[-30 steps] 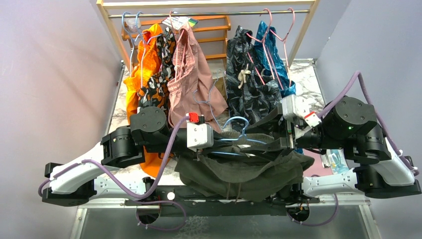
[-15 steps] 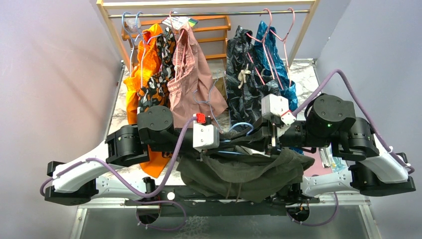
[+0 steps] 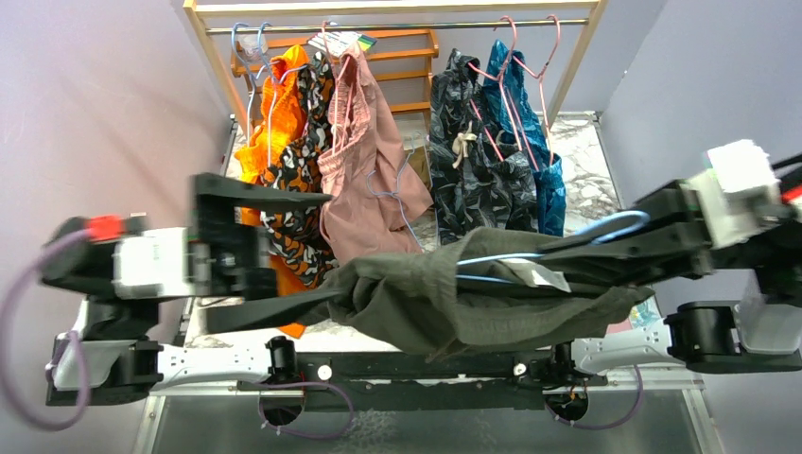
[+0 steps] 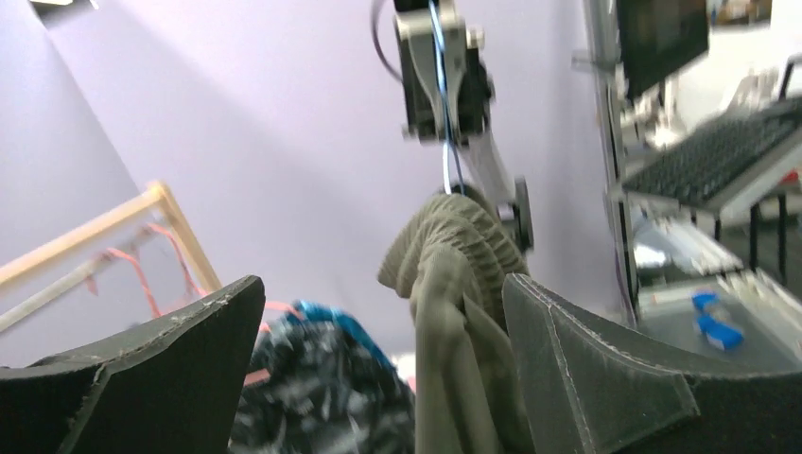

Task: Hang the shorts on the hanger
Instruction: Place the hanger at the clothesline.

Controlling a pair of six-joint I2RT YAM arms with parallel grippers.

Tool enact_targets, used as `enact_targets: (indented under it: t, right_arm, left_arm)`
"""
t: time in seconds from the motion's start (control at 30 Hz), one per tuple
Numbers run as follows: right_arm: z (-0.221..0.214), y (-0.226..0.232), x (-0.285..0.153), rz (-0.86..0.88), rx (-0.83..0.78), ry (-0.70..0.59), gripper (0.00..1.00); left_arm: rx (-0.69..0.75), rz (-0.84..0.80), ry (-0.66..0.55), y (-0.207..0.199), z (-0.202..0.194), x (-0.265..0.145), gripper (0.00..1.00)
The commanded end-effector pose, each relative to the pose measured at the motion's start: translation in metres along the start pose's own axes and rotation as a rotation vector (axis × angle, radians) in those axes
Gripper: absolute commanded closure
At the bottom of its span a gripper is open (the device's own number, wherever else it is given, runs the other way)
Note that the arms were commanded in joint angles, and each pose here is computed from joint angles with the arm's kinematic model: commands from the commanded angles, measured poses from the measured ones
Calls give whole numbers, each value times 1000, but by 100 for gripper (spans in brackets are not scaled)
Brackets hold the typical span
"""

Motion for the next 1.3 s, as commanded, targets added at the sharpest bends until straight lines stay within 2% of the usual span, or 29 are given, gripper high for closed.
enact_targets:
  t: [0.0,0.23,0.43,0.5,0.6,0.9,0.97,1.03,1.27]
  right_arm:
    - [5,-5,-8,-39,-44,-28,99]
    - [-37,-7,-12,-108,-14,117,99]
    - [-60,-6,-9,-129,2,191,99]
    - [-63,-6,-8,-132,5,198,99]
    - [-65,-5,-8,-129,10,196,99]
    - [-67,-2,-6,-116,13,183,99]
    - [-67,-2,-7,-119,10,179,99]
    - [-65,-2,-10,-124,9,173,99]
    - [-61,-2,-18,-134,9,158,99]
  left_arm:
    - [33,19,-123,-1,35,-17,1]
    - [3,91,3,8,2,-19,10]
    - [-12,73,142,13,-36,8,21]
    - [-22,58,186,13,-49,18,27]
    - [-35,56,238,15,-66,28,42]
    - [-75,28,336,16,-104,51,46]
    - [-75,36,358,18,-112,52,53]
    - [-73,62,373,20,-118,49,65]
    - [-78,135,390,25,-127,30,80]
Point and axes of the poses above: each gripper's point midway between its finger pads, its own x axis out along the fingers, its own y axis along the line the jaws close on, z = x × y, the point moved 4 cm from there along -x, back along the fingers, and after that the axes turned 10 degrees about -x, right-handed, at the moved point
